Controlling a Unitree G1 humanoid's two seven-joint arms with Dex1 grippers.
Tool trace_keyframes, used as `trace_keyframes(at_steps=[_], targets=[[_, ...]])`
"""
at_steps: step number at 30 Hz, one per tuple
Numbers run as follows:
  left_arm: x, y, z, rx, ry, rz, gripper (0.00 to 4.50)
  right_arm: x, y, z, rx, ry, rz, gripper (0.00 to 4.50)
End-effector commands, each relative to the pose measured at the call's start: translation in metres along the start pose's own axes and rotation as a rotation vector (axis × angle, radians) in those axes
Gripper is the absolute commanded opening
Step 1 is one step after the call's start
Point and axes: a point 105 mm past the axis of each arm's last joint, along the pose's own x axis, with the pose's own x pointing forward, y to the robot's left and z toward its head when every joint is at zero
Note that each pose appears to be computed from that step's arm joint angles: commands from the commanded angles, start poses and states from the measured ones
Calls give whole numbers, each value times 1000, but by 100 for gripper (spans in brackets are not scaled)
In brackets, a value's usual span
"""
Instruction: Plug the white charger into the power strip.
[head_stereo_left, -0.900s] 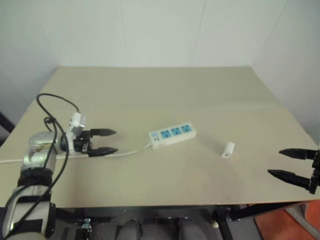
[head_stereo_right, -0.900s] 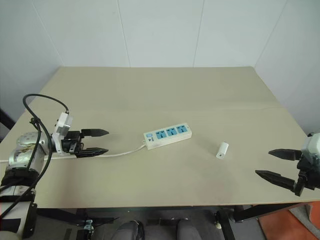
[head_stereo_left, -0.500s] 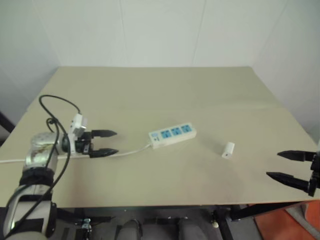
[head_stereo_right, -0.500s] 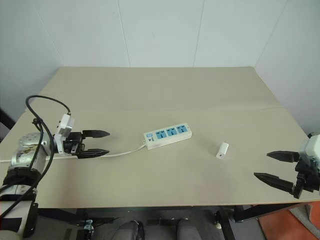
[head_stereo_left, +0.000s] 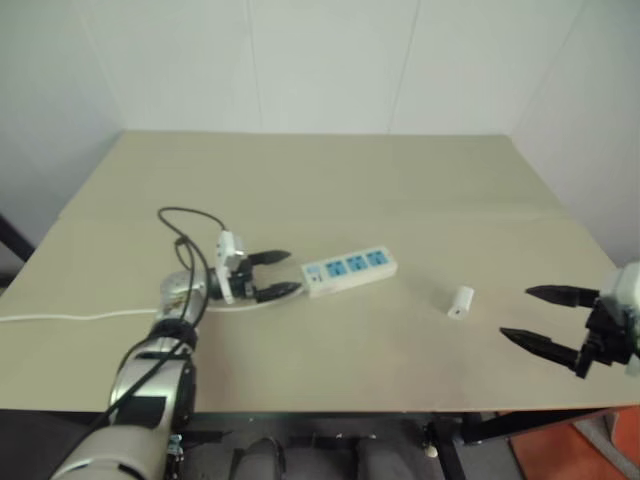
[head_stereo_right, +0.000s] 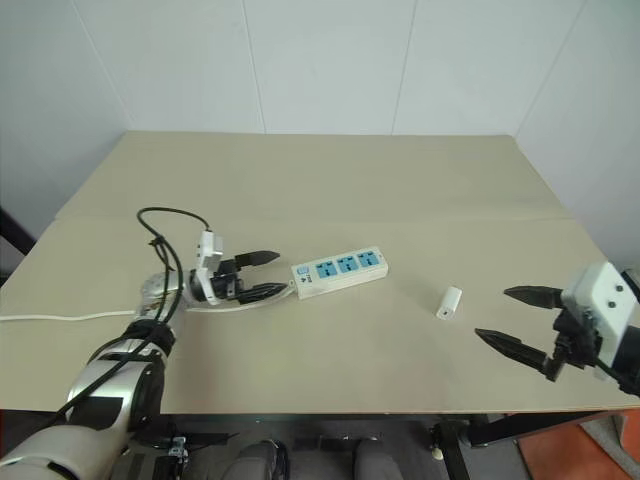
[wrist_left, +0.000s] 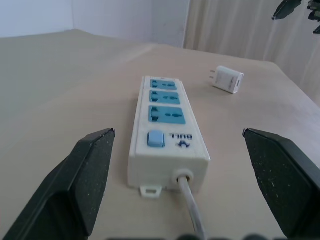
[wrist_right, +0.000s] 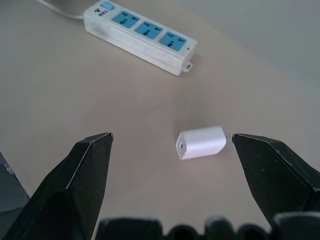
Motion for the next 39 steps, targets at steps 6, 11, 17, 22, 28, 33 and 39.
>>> trace_keyframes(at_steps=[6,11,17,22,28,33,39], targets=[[25,10,-6,56,125,67,446,7,25,26,-57,-77,-15,450],[38,10,-13,56,208,68,446,16,46,36,-48,-109,24,450],[48,3,-11,42,218,-5,446,33,61,36,-40,-117,55,450],[48,4,-15,51,242,16,446,46,69,35,-32,-129,78,450],[43,-1,-15,14,192,-18,446,46,68,30,-35,-110,75,450],[33,-9,-26,6,202,-54,446,46,66,29,-48,-98,71,450],[30,-14,-33,33,208,-59,446,49,63,30,-56,-103,71,450]])
